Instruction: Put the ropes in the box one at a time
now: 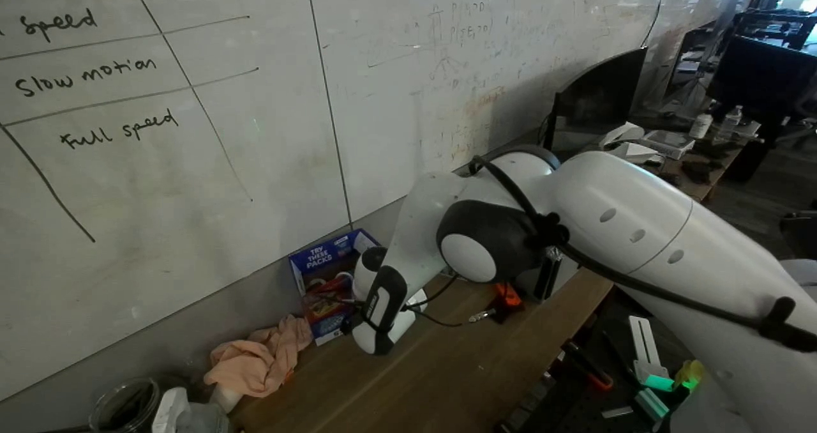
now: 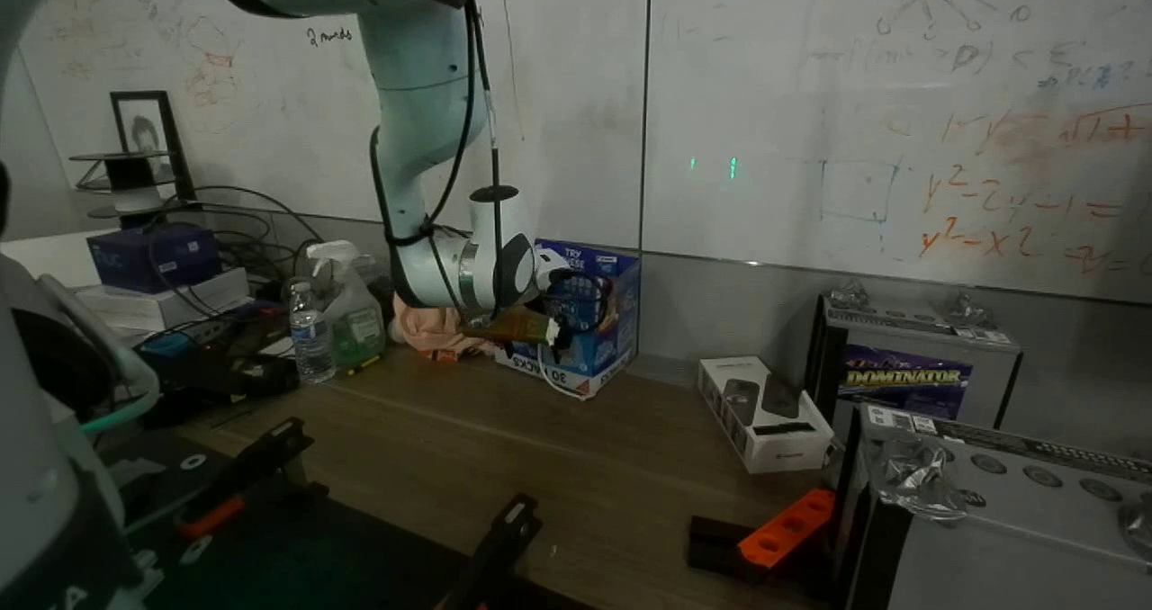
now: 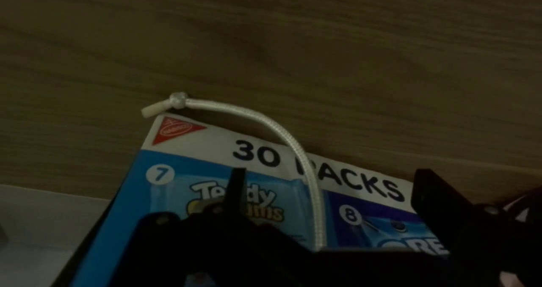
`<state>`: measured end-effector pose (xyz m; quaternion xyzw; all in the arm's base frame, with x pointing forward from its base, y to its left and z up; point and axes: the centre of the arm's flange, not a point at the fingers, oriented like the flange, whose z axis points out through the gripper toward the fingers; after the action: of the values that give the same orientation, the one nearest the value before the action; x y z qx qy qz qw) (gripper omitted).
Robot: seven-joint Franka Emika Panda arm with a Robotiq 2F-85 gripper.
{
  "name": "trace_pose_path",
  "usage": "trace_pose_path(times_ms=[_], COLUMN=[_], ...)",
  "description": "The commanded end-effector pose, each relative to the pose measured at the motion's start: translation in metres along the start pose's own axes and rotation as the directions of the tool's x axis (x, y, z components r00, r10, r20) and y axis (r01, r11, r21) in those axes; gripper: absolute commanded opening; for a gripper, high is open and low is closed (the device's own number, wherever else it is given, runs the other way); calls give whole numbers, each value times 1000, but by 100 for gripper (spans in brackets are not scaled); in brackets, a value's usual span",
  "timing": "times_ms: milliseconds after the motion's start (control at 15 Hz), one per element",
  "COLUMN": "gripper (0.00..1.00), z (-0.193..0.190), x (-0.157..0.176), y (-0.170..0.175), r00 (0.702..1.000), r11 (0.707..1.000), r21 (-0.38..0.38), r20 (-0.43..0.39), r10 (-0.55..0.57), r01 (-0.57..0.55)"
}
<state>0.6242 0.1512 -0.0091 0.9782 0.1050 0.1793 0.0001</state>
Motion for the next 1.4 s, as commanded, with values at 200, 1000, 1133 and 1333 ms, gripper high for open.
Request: trace_pose_path(times_ms=[200,1000,1133,1333], gripper=[100,100,100,100], z=[27,32,31,31], x=[28,30,30,30], y=[13,19,19,19], r00=[997,997,997,999], r11=[998,997,997,997], r21=[-51,-60,-64,-76], r20=[-68,-70,-65,-47], r10=[30,44,36,17], r01=[-34,-48,-40,-20])
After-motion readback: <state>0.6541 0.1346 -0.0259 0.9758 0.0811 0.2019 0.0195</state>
